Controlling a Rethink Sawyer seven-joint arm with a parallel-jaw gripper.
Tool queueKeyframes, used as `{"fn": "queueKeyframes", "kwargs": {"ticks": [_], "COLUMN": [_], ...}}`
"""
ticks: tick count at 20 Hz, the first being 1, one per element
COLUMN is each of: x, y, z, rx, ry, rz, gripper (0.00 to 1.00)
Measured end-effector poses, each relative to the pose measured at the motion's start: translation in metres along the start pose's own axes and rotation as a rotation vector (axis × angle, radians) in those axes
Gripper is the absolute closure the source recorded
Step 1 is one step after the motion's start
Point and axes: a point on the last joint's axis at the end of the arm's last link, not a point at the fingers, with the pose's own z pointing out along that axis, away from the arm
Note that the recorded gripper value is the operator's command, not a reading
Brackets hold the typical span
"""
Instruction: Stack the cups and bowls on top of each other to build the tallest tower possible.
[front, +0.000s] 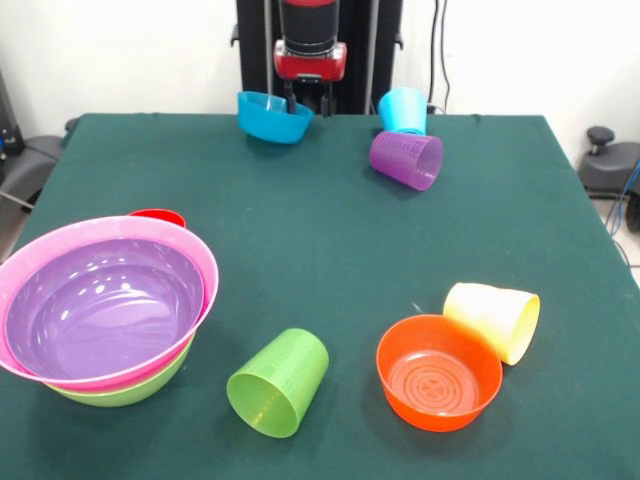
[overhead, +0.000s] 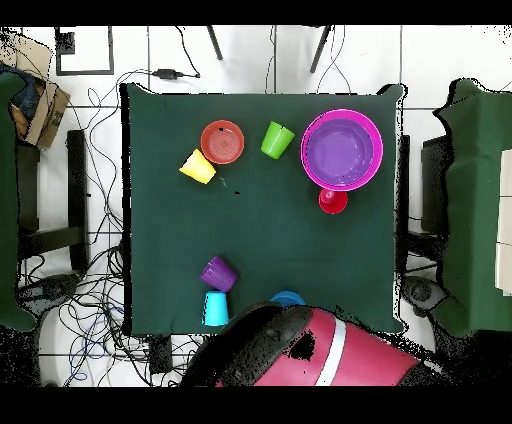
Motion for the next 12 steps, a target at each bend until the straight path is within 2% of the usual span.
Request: {"fn": "queueKeyframes", "kwargs": {"ticks": [6,12], "x": [-0.016,-0.04], "y": [0.001,-0.004], "z": [-0.006,-0.009], "rx": [-0.004,-0.005], "ry": [-0.034,-0.049], "rz": [-0.001,0.011], "gripper": [0.0,0.0]}}
